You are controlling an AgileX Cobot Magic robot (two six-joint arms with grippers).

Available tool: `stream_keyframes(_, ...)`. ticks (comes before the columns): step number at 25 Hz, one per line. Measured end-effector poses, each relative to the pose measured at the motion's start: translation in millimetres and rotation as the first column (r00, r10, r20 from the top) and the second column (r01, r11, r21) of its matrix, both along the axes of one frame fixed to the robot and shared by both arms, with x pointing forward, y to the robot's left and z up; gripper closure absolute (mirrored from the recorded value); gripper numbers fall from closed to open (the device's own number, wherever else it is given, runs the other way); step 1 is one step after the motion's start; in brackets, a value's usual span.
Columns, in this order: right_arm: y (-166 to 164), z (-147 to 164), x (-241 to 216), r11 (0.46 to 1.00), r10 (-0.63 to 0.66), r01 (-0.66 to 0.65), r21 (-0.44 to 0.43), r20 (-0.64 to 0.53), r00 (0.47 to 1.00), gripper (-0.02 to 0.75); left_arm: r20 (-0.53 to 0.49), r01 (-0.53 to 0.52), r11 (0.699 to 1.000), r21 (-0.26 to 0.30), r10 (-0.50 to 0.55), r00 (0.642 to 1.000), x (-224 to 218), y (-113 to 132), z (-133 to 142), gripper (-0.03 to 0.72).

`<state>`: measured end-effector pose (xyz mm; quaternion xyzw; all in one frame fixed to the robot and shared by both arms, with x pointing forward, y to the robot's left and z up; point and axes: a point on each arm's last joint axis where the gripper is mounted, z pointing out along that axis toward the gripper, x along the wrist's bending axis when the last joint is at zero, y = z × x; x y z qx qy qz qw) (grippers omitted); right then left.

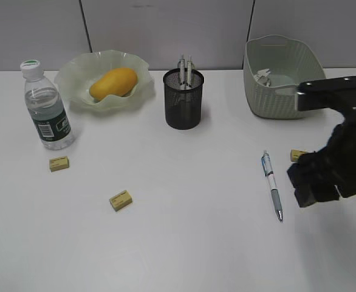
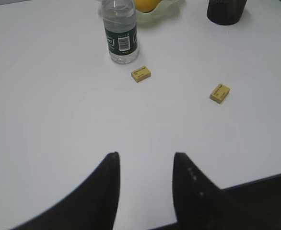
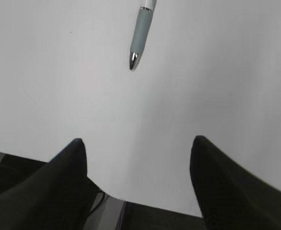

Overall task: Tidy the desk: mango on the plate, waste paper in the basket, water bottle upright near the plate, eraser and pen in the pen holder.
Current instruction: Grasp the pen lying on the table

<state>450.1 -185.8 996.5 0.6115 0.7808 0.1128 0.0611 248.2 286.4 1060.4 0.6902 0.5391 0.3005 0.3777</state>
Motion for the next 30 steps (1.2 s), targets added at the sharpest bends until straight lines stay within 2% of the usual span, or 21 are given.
stream_keyframes(6, 19, -20, 46, 0.999, -0.032, 0.032, -0.005, -0.046, 0.998, 0.206, 0.000, 0.000, 1.000, 0.000, 0.000, 1.000, 0, 0, 0, 0.400)
stream_keyframes(12, 17, -42, 86, 0.994, -0.107, 0.106, -0.014, -0.090, 0.990, 0.206, 0.000, 0.000, 1.000, 0.000, 0.000, 1.000, 0, 0, 0, 0.400)
stream_keyframes(21, 27, -86, 112, 0.994, -0.105, 0.097, -0.056, -0.163, 0.981, 0.228, 0.000, 0.000, 1.000, 0.000, 0.000, 1.000, 0, 0, 0, 0.400)
stream_keyframes(30, 15, -102, 128, 0.987, -0.160, 0.154, -0.049, -0.165, 0.973, 0.254, 0.000, 0.000, 1.000, 0.000, 0.000, 1.000, 0, 0, 0, 0.400)
